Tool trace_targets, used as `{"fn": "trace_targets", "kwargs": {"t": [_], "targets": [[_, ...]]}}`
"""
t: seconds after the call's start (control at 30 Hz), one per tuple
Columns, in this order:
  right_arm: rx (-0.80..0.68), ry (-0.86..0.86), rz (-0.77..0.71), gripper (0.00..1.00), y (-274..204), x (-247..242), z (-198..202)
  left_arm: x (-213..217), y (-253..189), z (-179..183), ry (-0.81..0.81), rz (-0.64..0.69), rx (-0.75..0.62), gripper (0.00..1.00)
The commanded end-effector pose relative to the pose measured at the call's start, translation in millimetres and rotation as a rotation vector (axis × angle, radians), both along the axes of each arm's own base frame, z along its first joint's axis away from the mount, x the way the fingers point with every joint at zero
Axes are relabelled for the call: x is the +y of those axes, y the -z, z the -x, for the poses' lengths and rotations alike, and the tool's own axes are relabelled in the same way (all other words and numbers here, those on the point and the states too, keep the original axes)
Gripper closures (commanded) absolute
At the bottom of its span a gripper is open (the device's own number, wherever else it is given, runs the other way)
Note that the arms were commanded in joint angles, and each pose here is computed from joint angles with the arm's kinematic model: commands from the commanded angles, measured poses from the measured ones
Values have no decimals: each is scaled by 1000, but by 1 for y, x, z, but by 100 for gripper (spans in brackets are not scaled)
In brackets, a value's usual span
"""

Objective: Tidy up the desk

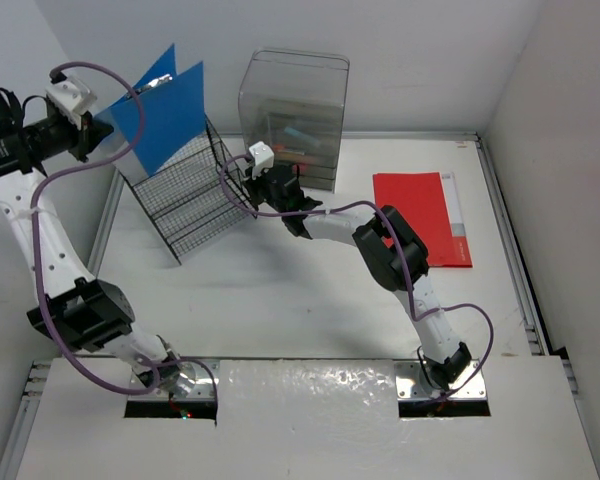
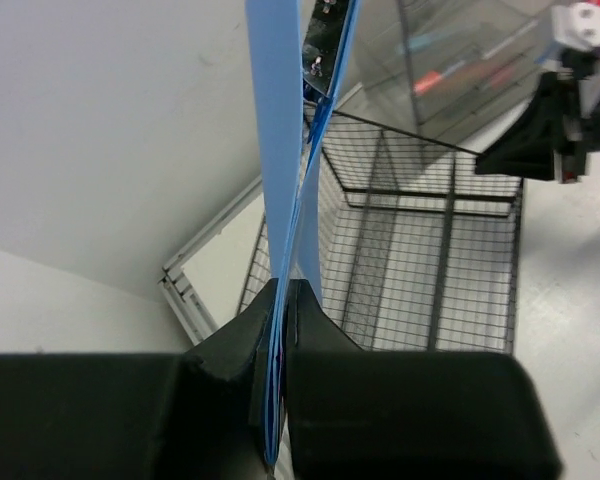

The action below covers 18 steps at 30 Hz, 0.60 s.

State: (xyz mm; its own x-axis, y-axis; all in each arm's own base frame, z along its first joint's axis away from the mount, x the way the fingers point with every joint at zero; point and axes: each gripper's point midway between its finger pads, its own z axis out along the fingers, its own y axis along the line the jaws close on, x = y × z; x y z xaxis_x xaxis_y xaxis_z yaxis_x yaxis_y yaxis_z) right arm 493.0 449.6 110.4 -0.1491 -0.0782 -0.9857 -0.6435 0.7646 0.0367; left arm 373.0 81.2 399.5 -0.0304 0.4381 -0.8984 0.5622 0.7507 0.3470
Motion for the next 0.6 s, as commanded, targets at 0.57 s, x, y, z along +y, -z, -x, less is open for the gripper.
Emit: {"fn": "trace_targets", "kwargs": {"t": [0.57], "targets": [[-25,-56,-36,100,-38,4,11,43,31,-85,-112,-94,75,91]]}}
